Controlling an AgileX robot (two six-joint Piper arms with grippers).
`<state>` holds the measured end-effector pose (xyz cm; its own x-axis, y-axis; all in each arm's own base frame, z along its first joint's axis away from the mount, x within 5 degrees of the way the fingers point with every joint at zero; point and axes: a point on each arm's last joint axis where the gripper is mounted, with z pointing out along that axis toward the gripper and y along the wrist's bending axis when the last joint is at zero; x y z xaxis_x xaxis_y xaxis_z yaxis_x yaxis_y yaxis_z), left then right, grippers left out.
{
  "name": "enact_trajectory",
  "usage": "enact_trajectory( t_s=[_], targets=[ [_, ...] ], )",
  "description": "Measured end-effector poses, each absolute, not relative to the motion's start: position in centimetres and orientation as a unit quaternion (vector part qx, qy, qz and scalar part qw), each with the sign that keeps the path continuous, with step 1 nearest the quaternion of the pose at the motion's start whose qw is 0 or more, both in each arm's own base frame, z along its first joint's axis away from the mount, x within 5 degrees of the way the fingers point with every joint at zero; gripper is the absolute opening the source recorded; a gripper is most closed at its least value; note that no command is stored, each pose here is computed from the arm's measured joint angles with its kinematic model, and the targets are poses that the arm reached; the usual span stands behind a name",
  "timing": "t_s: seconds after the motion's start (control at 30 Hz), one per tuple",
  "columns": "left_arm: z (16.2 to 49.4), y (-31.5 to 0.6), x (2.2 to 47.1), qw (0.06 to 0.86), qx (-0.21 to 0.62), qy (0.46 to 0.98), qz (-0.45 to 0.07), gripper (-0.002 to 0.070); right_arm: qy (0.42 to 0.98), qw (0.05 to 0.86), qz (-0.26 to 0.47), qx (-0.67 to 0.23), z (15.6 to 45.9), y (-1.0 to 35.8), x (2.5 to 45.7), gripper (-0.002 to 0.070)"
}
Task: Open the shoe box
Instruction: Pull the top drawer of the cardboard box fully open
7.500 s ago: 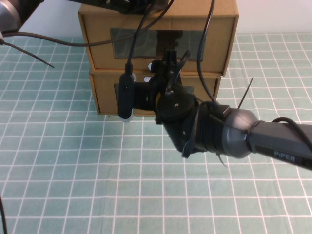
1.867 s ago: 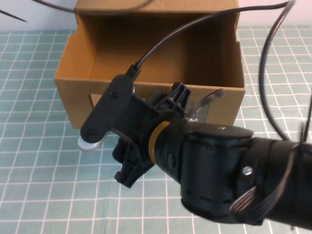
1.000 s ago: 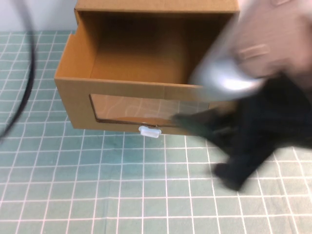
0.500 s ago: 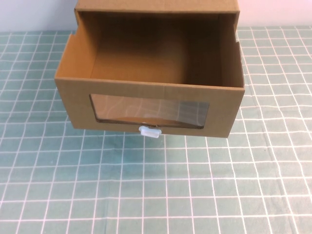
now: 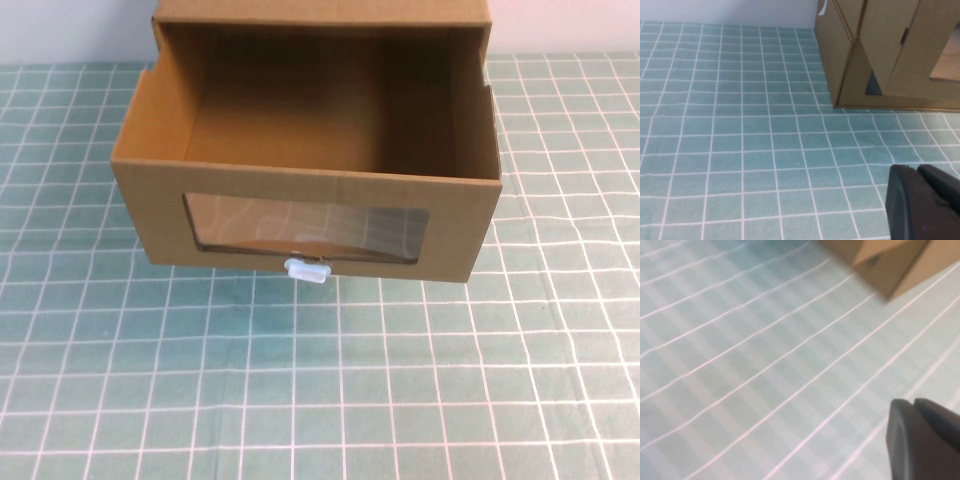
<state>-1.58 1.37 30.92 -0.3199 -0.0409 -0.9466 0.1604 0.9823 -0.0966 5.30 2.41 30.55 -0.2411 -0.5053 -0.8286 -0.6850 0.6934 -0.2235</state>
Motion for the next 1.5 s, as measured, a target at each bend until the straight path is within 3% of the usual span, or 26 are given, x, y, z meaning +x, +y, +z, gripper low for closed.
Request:
enact_trajectory(
  t_s=[0.2, 0.7, 0.83, 1.0, 1.2, 1.33, 1.5],
  targets=[
    [30.1, 1.2, -1.0, 0.568, 0.038, 0.818, -0.083, -0.0005, 0.814, 0.406, 0.158, -0.385, 27.7, 3.5, 4.2, -0.0013],
    [28.6, 1.0, -0.3, 0.547, 0.04, 0.832, -0.077, -0.0005, 0.816, 0.387, 0.196, -0.383, 27.4, 4.0, 3.7, -0.0013],
    [28.8, 1.0, 0.1, 0.574, 0.071, 0.814, -0.051, -0.0006, 0.816, 0.387, 0.196, -0.383, 27.4, 4.0, 3.7, -0.0013],
    [28.4, 0.3, 2.1, 0.657, 0.109, 0.745, -0.03, -0.0005, 0.815, 0.387, 0.196, -0.383, 27.4, 4.0, 3.7, -0.0013],
    [23.3, -0.8, 4.6, 0.679, 0.124, 0.722, -0.045, -0.0005, 0.816, 0.386, 0.197, -0.383, 27.4, 4.0, 3.7, -0.0013],
    [19.0, -1.2, 5.3, 0.641, 0.09, 0.758, -0.082, -0.0005, 0.816, 0.386, 0.198, -0.383, 27.4, 4.0, 3.7, -0.0013],
    [17.2, -1.0, 5.2, 0.589, 0.06, 0.8, -0.094, -0.0005, 0.816, 0.386, 0.197, -0.383, 27.4, 4.0, 3.7, -0.0013]
  ],
)
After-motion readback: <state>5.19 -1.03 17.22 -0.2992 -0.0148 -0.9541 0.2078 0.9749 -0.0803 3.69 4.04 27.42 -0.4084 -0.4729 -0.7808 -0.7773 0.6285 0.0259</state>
